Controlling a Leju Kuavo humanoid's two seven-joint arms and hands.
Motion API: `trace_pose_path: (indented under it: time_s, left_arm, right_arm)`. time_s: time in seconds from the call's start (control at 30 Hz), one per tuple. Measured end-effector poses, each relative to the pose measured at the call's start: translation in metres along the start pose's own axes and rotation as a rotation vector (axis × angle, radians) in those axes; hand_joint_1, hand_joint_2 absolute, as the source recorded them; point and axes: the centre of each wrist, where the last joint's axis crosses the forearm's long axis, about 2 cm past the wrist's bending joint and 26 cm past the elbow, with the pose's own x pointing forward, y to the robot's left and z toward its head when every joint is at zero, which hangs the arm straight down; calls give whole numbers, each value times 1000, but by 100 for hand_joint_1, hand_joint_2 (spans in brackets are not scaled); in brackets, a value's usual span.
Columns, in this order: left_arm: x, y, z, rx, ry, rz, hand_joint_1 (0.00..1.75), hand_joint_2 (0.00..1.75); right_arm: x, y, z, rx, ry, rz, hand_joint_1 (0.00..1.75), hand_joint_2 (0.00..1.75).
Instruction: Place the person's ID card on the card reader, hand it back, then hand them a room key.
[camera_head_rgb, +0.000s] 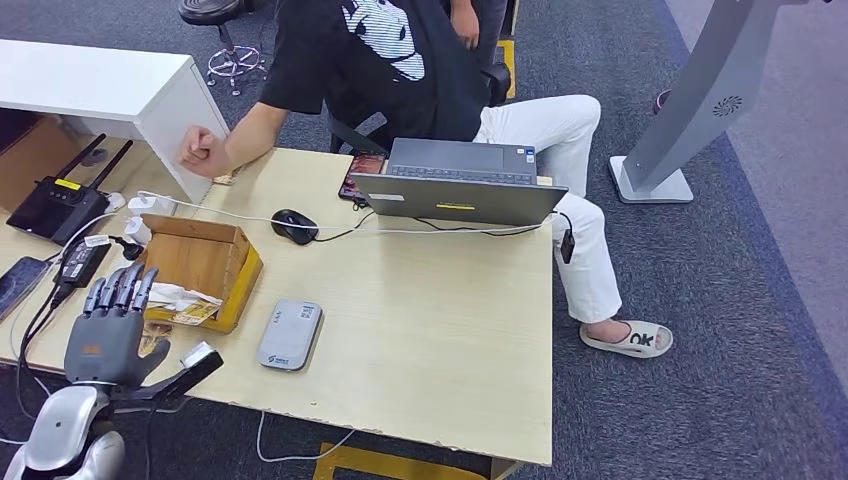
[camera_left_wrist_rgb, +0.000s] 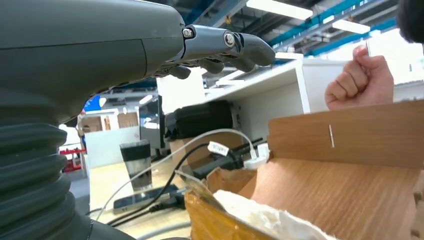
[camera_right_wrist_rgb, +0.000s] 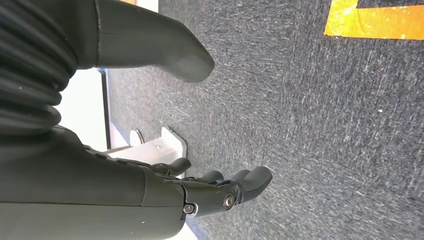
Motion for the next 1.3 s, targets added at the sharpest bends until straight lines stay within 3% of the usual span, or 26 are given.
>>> trace_pose_path:
  time_s: [0.53,1.3]
  left_arm:
    - [0,-24,-8,8,19,-18,0,175]
    - [0,-29,-6,-10,28,-21,0,175]
  right_arm:
    - [3,-1,0,-4,-13,21,0,175]
    - [3,0,0,-26,2,4,0,175]
